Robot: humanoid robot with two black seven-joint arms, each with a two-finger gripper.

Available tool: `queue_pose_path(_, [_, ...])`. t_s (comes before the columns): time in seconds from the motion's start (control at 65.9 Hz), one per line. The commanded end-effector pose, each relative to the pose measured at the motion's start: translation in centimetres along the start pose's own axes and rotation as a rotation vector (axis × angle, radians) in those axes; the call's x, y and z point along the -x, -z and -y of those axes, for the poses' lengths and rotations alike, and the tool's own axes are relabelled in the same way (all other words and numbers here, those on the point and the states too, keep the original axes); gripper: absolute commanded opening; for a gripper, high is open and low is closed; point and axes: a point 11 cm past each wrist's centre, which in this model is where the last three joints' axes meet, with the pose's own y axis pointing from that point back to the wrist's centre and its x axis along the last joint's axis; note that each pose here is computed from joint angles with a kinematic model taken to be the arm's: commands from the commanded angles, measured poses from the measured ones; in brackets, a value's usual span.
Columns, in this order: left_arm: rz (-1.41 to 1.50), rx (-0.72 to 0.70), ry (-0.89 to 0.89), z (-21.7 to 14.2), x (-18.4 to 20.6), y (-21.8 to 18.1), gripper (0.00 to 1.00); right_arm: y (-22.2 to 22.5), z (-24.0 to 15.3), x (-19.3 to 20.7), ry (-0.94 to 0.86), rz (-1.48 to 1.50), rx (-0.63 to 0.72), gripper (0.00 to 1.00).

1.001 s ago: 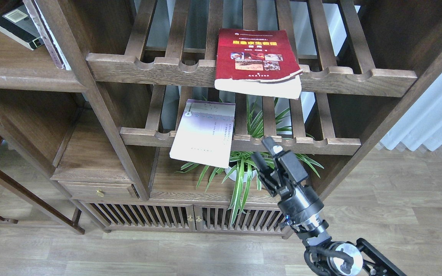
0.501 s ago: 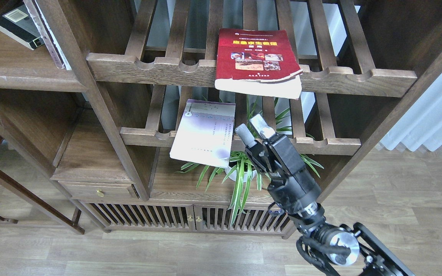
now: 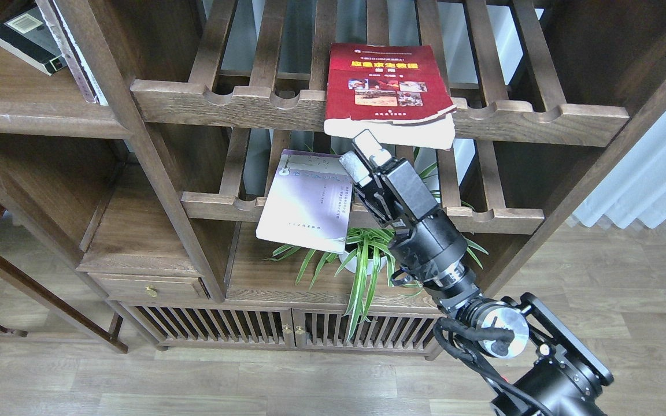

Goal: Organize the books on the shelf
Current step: 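Raise the right gripper up to the red book on the upper shelf, then grasp the bottom of the red book with the right gripper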

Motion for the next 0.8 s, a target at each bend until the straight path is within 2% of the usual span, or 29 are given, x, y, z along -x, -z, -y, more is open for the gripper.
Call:
queue_pose_path(0.0, [0.0, 0.001, 0.001, 0.0, 0.0, 0.0, 1.0, 0.5, 0.5, 0.0, -0.01, -0.013, -0.001, 0.98])
queue_pose_path(0.379, [-0.004, 0.015, 0.005, 0.1, 0.1, -0.4, 1.0, 1.4, 0.9, -0.6, -0.04, -0.036, -0.006, 0.98])
queue_pose_path(0.789, [-0.005, 0.018, 0.007, 0.2, 0.2, -0.4, 1.0, 4.9, 0.5, -0.6, -0.047, -0.076, -0.094, 0.94])
